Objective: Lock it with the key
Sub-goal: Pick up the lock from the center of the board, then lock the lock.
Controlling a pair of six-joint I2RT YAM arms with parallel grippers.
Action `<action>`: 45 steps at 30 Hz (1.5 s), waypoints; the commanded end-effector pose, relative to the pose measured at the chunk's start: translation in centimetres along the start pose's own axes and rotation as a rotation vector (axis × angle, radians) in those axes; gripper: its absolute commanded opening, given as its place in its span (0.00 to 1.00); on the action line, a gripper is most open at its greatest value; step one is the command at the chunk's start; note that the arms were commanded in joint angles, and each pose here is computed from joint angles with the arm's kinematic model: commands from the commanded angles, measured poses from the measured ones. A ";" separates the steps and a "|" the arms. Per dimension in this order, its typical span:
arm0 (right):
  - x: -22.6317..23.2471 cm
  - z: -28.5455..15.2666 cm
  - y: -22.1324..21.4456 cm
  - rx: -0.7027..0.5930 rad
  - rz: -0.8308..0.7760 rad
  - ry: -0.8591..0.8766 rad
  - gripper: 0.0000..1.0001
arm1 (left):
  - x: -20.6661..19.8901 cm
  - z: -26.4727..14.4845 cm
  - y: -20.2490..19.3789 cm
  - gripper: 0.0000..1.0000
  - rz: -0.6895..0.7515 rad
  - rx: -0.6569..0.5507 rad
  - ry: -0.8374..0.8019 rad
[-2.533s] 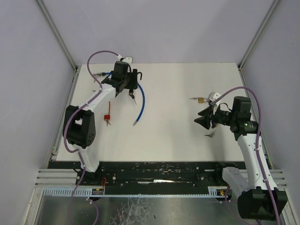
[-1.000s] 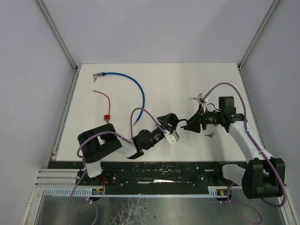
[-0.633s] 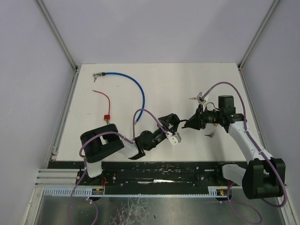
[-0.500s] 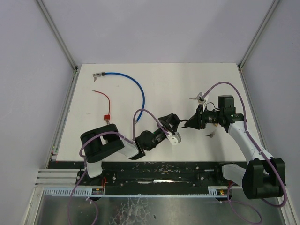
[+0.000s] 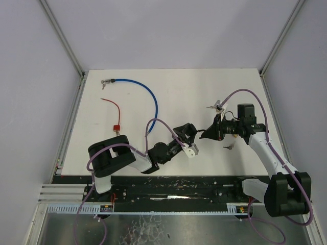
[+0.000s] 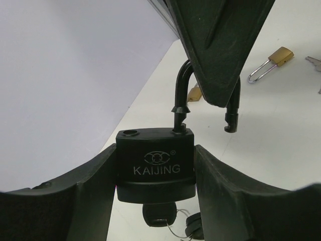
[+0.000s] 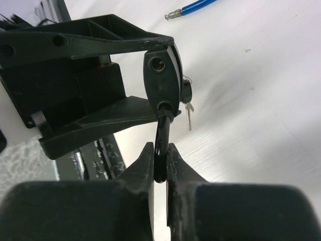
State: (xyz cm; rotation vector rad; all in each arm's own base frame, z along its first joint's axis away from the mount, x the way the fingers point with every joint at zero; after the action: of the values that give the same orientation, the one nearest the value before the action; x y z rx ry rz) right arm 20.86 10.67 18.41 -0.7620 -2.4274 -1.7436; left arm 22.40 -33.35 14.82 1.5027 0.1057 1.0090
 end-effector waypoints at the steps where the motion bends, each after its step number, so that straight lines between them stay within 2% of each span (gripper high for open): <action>1: 0.2 0.0 1.2 -0.010 -0.058 0.018 0.01 | 2.1 1.1 4.1 0.00 -0.044 -0.181 0.133; 3: 0.5 -0.4 1.9 -0.012 -0.103 0.013 0.00 | 2.0 1.1 4.0 0.01 -0.062 -0.168 0.138; 4: 0.7 -0.6 2.3 -0.018 -0.129 0.016 0.00 | 2.0 1.0 3.8 0.06 -0.075 -0.157 0.140; 5: 1.0 -0.8 2.7 -0.025 -0.154 0.016 0.00 | 1.9 0.8 3.6 0.14 -0.084 -0.148 0.134; 7: 1.4 -1.2 3.3 -0.040 -0.203 0.008 0.00 | 1.6 0.0 3.1 0.39 -0.108 -0.136 0.109; 12: 1.8 -1.8 3.9 -0.074 -0.243 0.002 0.00 | 0.5 -2.1 2.2 0.83 -0.161 -0.120 0.016; 13: 1.9 -1.8 4.0 -0.076 -0.246 0.007 0.00 | 0.5 -2.5 2.3 0.89 -0.183 -0.119 0.012; 16: 2.1 -1.9 4.1 -0.081 -0.257 0.024 0.00 | 0.9 -3.4 3.0 0.98 -0.256 -0.138 0.000; 19: 2.6 -2.0 4.2 -0.089 -0.267 0.048 0.00 | 1.0 -4.0 4.1 1.00 -0.327 -0.140 -0.039; 22: 2.8 -2.2 4.3 -0.096 -0.268 0.056 0.00 | 1.1 -5.1 5.0 0.98 -0.343 -0.126 -0.101; 25: 2.7 -2.2 4.2 -0.094 -0.261 0.060 0.00 | 1.5 -6.2 6.3 0.88 -0.344 -0.152 -0.162; 26: 2.7 -2.2 4.2 -0.093 -0.261 0.062 0.00 | 1.6 -6.1 6.5 0.80 -0.352 -0.135 -0.180; 28: 2.8 -2.2 4.2 -0.093 -0.260 0.063 0.00 | 2.0 -5.5 7.1 0.55 -0.386 -0.092 -0.196; 32: 2.8 -2.2 4.2 -0.093 -0.265 0.063 0.00 | 2.5 -4.8 7.1 0.21 -0.481 -0.017 -0.189; 36: 2.8 -2.2 4.1 -0.094 -0.263 0.067 0.00 | 2.7 -4.2 6.2 0.15 -0.534 0.035 -0.218; 45: 3.1 -2.1 3.9 -0.097 -0.264 0.092 0.00 | 3.3 -0.8 4.3 0.14 -0.595 0.151 -0.167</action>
State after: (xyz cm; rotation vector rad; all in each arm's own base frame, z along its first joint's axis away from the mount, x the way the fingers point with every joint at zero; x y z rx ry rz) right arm 19.11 10.26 20.44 -0.5681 -2.5200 -1.7910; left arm 20.79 -30.61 19.46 1.5495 0.4331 0.4343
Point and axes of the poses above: each gripper's point midway between its finger pads, its own z axis out along the fingers, its own x axis along the line the jaws close on, y = z × x, the point moved 7 cm from there along -z, back along the fingers, and after that the axes turned 10 degrees about -z, right-handed, at the moved point
